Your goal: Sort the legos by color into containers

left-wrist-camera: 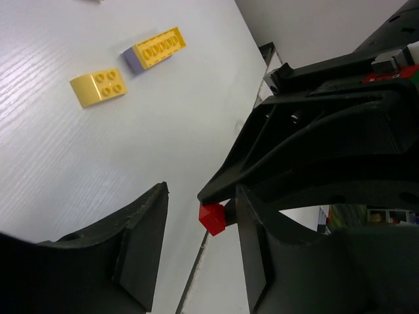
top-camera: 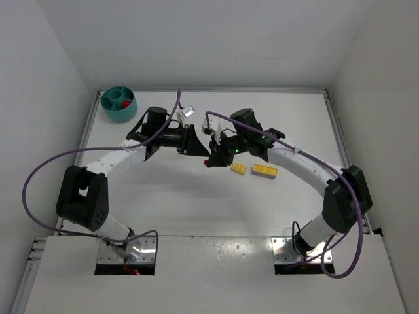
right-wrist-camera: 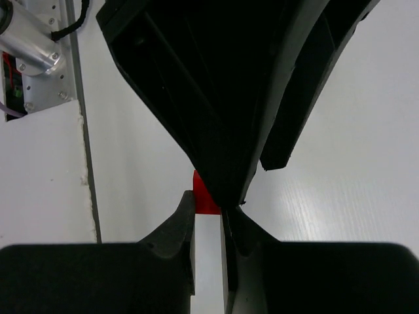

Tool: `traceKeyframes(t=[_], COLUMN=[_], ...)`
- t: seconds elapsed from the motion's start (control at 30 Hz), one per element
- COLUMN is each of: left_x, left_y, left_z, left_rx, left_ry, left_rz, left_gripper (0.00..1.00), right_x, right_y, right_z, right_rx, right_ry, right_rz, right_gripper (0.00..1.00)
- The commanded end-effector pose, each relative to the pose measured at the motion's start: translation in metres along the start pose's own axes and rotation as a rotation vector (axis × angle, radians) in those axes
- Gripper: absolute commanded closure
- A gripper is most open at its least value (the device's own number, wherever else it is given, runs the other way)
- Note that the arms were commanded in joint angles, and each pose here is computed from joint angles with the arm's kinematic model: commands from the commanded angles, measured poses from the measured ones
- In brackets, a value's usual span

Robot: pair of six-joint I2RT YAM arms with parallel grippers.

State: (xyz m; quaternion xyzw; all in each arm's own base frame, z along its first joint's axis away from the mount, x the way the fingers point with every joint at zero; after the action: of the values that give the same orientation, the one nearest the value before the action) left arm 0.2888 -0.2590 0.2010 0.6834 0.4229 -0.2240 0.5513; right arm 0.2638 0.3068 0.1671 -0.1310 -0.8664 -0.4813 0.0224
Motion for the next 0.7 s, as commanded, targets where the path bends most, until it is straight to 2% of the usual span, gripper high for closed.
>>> traceKeyframes(t=[0.0, 0.4, 0.5, 0.67], left_x=[-0.009, 0.0, -0.001, -0.001], left_y=[0.003, -0.013, -0.016, -0.018], left_z=[0.006, 0.004, 0.003, 0.003], left_rx=[0.0, 0.011, 0.012, 0.016], left_ry=[-0.019, 0.007, 0.007, -0.001], left_rz=[0.025, 0.002, -0.008, -0.008], left_gripper=[0.49, 0.52, 0.57, 0.76], right_x=[-0.004, -0.021, -0.023, -0.024], right_y=[0.025, 0.041, 0.043, 0.044], right_z=[-0.007, -0.012, -0.013, -0.013], right_rx=[-0.048, -0.059, -0.055, -0.062], right_ry=[-0.041, -0.134, -0.143, -0.146], right_rz=[-0.075, -0.091, -0.098, -0.104], right_gripper=[1.0, 1.0, 1.0, 1.0])
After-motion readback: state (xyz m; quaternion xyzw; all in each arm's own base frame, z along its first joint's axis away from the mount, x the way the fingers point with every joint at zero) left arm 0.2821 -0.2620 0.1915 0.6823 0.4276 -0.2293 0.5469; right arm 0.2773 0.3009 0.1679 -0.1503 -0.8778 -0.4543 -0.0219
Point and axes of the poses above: each gripper's point midway between its finger pads, its own z axis out along the fingers, its own x axis along the line the jaws close on, y = z × x, the point moved 1 cm from there along -z, back along the fingers, and after that the axes turned 1 degree about -z, right-handed, at the moved point
